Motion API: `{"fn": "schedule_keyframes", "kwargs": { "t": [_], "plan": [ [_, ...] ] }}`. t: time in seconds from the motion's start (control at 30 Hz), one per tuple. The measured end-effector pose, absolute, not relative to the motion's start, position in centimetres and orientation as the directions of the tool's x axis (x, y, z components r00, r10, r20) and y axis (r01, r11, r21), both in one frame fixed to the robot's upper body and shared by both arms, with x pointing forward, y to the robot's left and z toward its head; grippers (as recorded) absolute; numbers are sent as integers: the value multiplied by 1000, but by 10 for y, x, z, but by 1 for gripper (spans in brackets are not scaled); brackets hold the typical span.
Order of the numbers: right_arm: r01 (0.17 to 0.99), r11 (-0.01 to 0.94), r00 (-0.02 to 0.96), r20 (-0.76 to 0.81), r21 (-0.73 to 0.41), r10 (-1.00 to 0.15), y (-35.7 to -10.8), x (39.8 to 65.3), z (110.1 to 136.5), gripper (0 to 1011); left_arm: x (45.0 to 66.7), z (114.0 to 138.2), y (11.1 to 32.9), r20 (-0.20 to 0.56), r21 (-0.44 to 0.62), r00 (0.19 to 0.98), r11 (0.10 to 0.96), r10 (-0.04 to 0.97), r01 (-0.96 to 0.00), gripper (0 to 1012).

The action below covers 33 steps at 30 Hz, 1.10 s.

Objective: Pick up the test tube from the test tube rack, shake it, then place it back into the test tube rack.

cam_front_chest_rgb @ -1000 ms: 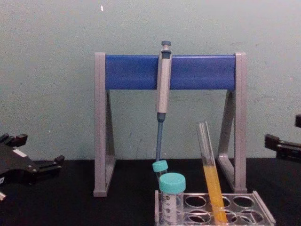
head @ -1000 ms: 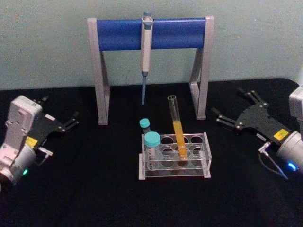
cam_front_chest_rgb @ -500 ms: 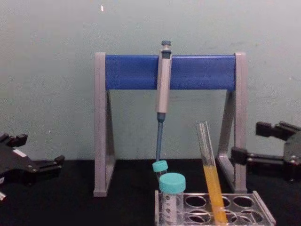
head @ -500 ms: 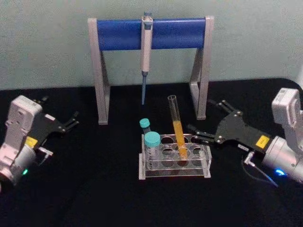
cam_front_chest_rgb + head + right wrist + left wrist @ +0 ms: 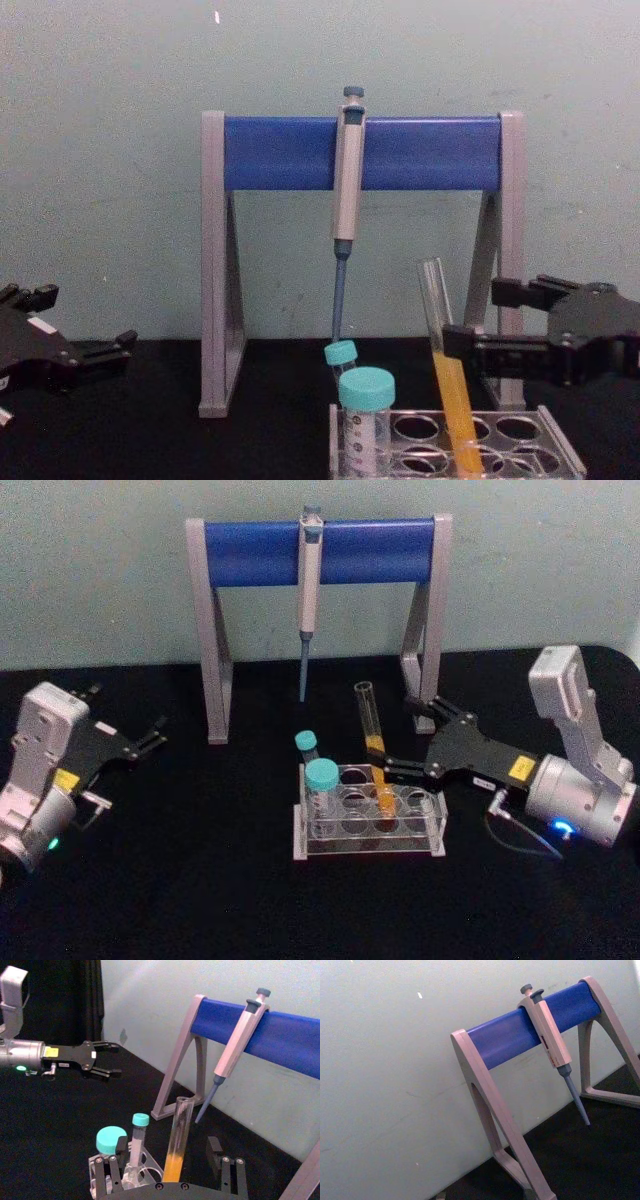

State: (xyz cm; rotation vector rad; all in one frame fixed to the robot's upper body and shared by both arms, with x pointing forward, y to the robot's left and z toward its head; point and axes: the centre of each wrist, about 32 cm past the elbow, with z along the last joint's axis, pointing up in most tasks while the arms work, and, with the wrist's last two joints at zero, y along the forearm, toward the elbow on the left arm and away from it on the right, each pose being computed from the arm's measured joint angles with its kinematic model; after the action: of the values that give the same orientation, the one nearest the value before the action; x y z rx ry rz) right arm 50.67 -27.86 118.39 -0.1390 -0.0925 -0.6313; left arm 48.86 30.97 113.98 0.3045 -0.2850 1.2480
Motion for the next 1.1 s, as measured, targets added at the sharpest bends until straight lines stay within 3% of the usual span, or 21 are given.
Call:
{"fn": "schedule_keyframes", "kwargs": {
  "t": [0.47, 1.1],
  "plan": [
    [592, 787, 803, 48, -175, -594, -264, 530, 1193, 1000, 489, 1140, 310, 374, 70, 292, 287, 880, -955, 1001],
    [595, 776, 795, 17, -211, -606, -259, 538, 1191, 1000, 489, 1140, 310, 374, 70, 292, 287, 880, -955, 1001]
  ]
}}
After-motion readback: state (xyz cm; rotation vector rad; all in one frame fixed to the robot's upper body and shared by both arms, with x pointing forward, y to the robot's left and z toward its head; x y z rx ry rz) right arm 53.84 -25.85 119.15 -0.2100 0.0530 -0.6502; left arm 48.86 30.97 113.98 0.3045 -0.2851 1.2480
